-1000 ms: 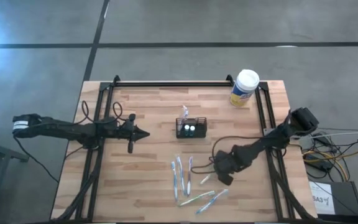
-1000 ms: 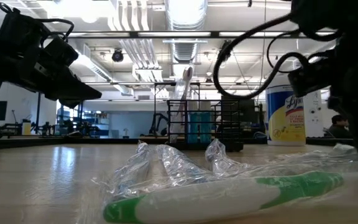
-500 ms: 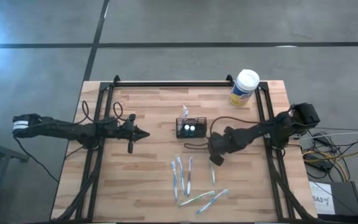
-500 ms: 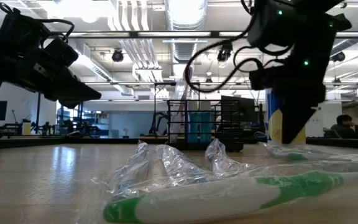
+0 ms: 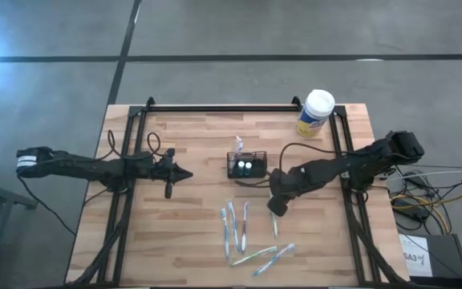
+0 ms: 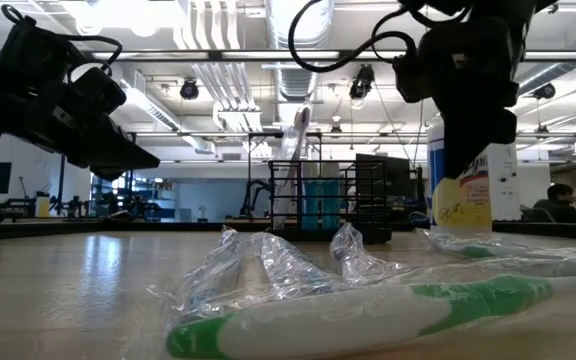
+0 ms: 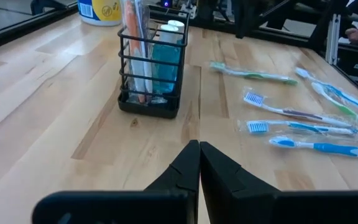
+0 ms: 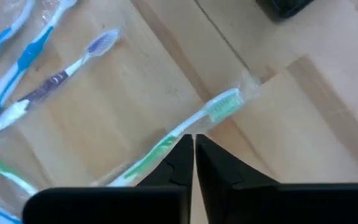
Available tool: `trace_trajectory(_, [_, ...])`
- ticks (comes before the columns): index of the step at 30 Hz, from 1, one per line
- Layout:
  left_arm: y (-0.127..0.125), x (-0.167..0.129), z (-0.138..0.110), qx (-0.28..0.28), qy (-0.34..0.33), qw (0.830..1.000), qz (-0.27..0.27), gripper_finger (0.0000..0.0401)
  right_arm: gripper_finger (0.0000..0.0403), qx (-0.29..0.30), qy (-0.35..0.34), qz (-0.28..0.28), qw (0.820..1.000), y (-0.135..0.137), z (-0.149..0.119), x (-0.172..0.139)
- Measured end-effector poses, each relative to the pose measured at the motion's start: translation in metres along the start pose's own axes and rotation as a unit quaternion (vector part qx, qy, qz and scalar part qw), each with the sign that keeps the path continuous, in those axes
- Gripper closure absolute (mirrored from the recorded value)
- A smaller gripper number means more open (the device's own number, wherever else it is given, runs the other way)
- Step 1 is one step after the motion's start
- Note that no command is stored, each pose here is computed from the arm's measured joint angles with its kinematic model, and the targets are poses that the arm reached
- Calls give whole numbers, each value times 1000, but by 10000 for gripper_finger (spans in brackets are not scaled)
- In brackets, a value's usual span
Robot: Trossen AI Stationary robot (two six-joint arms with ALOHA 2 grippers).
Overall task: Pick & Place toothbrushing station
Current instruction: Put the top green toothbrush into the black wire organizer
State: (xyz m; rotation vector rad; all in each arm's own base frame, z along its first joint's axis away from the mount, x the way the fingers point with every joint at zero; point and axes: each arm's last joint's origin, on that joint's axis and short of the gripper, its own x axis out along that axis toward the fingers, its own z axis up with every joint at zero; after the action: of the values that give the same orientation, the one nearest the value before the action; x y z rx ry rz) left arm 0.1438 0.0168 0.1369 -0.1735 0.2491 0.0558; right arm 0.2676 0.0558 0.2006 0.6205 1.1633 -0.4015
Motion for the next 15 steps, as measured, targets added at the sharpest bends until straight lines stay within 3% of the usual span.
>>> trace_trajectory(4, [0, 0, 0, -3, 0, 1000, -1, 385, 350, 27, 25, 6, 999, 2, -1, 6])
trace_trajectory(15, [0, 0, 0, 20, 1, 1000, -5, 385, 198, 100, 74, -15, 992, 10, 1, 33])
